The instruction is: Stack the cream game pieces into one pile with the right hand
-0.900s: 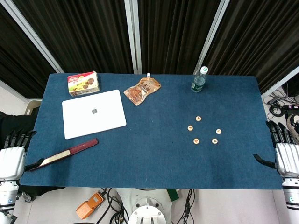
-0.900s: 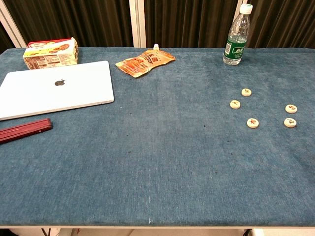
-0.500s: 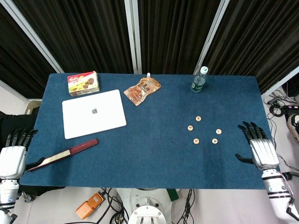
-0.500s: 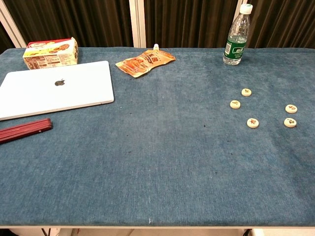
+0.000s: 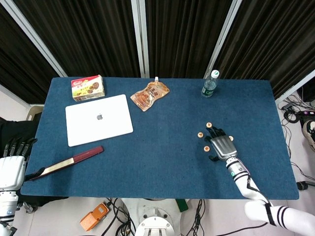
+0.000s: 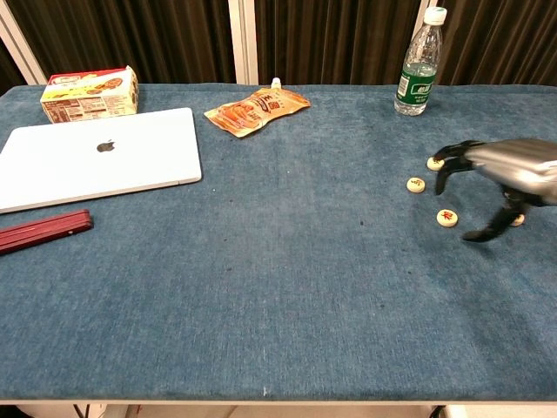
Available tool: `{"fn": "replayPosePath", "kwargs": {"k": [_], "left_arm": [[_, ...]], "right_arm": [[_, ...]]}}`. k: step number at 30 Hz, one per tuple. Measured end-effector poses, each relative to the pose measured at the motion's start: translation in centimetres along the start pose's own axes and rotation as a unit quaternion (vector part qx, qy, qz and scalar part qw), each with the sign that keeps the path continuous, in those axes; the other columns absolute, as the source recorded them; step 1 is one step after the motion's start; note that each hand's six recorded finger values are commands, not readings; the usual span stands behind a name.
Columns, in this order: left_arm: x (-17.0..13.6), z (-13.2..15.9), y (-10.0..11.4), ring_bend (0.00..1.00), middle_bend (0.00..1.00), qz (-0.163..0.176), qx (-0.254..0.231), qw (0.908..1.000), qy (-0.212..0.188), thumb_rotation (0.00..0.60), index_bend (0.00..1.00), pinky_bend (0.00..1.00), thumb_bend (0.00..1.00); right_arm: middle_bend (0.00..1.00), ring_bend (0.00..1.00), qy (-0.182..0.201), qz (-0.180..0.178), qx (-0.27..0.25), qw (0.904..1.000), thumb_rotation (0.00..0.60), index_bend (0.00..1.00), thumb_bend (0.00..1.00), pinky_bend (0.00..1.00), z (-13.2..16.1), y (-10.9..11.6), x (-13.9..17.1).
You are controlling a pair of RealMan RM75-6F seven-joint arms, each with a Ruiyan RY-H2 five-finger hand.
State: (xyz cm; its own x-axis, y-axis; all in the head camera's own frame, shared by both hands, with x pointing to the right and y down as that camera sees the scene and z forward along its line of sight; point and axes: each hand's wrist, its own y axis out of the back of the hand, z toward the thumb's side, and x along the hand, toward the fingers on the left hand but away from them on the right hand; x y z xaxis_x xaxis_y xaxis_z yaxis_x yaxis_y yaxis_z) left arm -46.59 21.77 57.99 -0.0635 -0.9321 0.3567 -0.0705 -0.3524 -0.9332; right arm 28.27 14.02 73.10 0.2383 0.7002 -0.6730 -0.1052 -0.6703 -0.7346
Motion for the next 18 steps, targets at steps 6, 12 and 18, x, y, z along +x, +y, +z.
{"fn": "replayPosePath", "kwargs": {"k": [6, 12, 18], "left_arm": [[-0.08, -0.20, -0.01, 0.09, 0.16, 0.001, 0.000, 1.0000, 0.004, 0.600, 0.17, 0.03, 0.00], [-0.13, -0.31, -0.15, 0.09, 0.16, -0.001, 0.000, 1.0000, 0.006, 0.600, 0.17, 0.03, 0.00], [-0.13, -0.44, -0.25, 0.09, 0.16, -0.002, 0.000, 1.0000, 0.008, 0.600, 0.17, 0.03, 0.00]], "right_arm": [[0.11, 0.04, 0.007, 0.003, -0.003, 1.0000, 0.600, 0.50, 0.39, 0.16, 0.86, -0.68, -1.20], [0.11, 0.05, 0.010, 0.001, -0.004, 0.9999, 0.600, 0.52, 0.41, 0.16, 0.87, -0.80, -1.20], [0.11, 0.05, 0.004, 0.003, -0.002, 1.0000, 0.600, 0.52, 0.41, 0.16, 0.21, -0.89, -0.83]]}}
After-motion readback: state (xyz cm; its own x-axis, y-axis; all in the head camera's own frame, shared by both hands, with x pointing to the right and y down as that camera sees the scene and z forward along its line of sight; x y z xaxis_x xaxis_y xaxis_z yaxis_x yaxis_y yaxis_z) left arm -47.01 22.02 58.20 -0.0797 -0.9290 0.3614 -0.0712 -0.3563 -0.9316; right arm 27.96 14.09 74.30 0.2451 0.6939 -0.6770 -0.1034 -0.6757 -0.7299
